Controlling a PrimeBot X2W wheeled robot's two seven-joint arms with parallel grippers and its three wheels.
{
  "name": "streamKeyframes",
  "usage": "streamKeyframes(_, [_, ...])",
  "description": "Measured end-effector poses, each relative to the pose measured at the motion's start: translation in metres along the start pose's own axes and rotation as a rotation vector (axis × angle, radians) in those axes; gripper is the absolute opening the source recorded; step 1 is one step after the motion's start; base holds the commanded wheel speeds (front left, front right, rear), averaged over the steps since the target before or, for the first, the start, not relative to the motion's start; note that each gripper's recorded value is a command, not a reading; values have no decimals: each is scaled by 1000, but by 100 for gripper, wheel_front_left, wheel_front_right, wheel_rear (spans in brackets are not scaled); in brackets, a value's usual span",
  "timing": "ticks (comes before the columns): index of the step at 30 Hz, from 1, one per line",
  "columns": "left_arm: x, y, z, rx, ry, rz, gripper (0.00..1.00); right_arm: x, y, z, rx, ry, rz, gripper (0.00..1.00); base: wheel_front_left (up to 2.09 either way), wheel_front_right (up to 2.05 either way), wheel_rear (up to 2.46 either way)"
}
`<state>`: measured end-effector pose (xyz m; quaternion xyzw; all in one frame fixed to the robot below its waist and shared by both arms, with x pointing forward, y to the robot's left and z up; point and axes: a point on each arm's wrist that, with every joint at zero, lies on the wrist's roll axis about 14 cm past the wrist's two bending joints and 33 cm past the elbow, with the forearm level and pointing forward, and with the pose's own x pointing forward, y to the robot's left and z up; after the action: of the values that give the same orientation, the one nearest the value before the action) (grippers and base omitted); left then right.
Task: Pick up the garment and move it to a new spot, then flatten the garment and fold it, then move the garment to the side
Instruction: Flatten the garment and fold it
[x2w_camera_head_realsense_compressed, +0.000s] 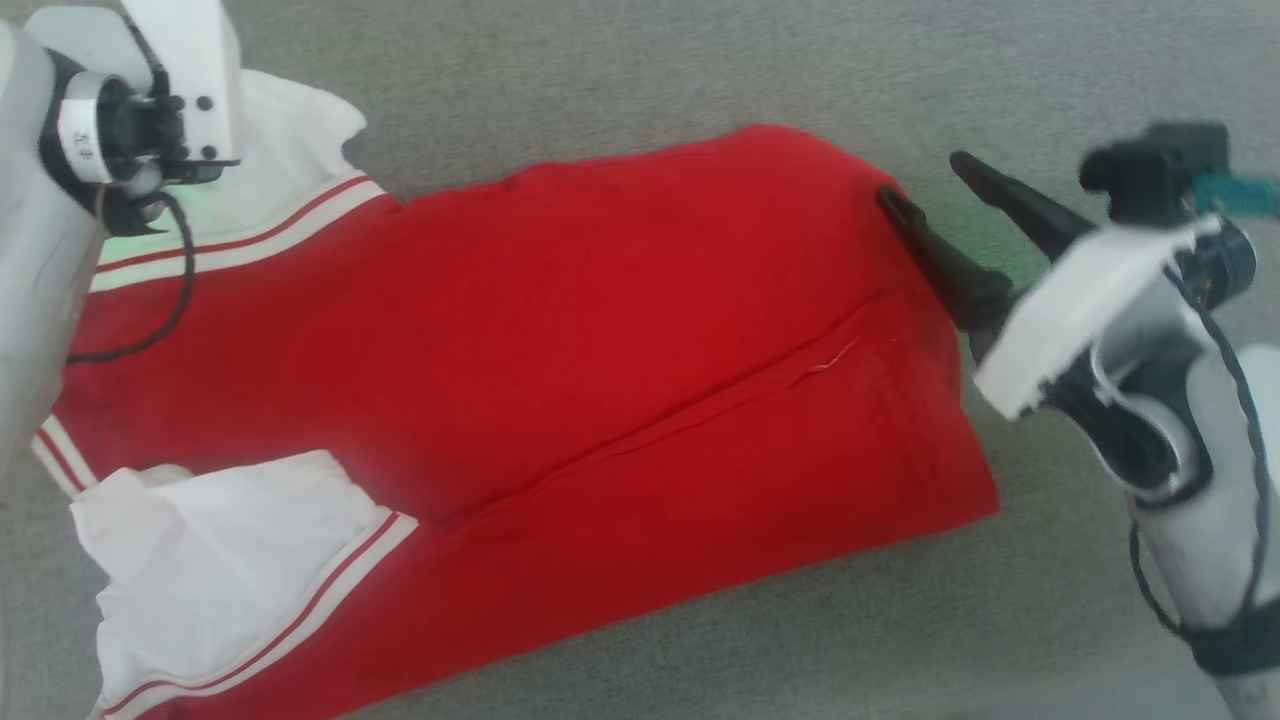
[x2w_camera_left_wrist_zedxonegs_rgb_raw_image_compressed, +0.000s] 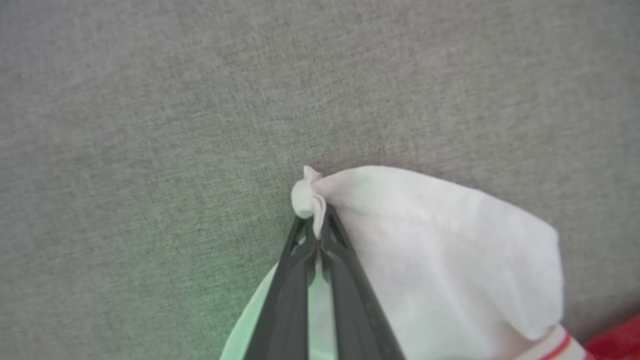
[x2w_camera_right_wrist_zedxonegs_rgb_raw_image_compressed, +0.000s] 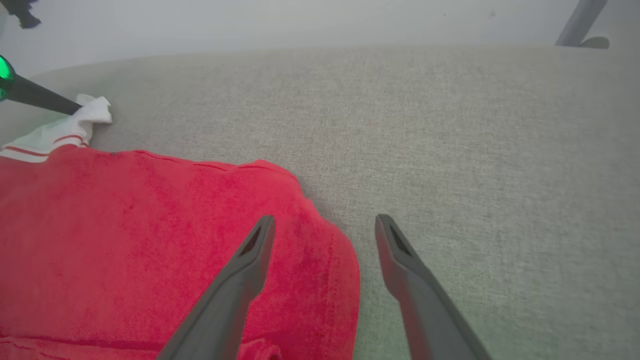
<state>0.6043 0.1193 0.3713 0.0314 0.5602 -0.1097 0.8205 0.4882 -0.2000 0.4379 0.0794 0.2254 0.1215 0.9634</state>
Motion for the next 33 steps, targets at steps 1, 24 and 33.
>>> streamKeyframes(1, [1,0,0,-1,0,0,0,6,2,-2,-7,33,10,100,0,0,0])
streamKeyframes(24, [-18,11,8,19,-150,-7,0,70,24,-20,-110,393,93,0,0,0,0])
streamKeyframes(33, [-77,31,13,6,-246,29,0,61,35,9,-154,269,104,0,0,0,0])
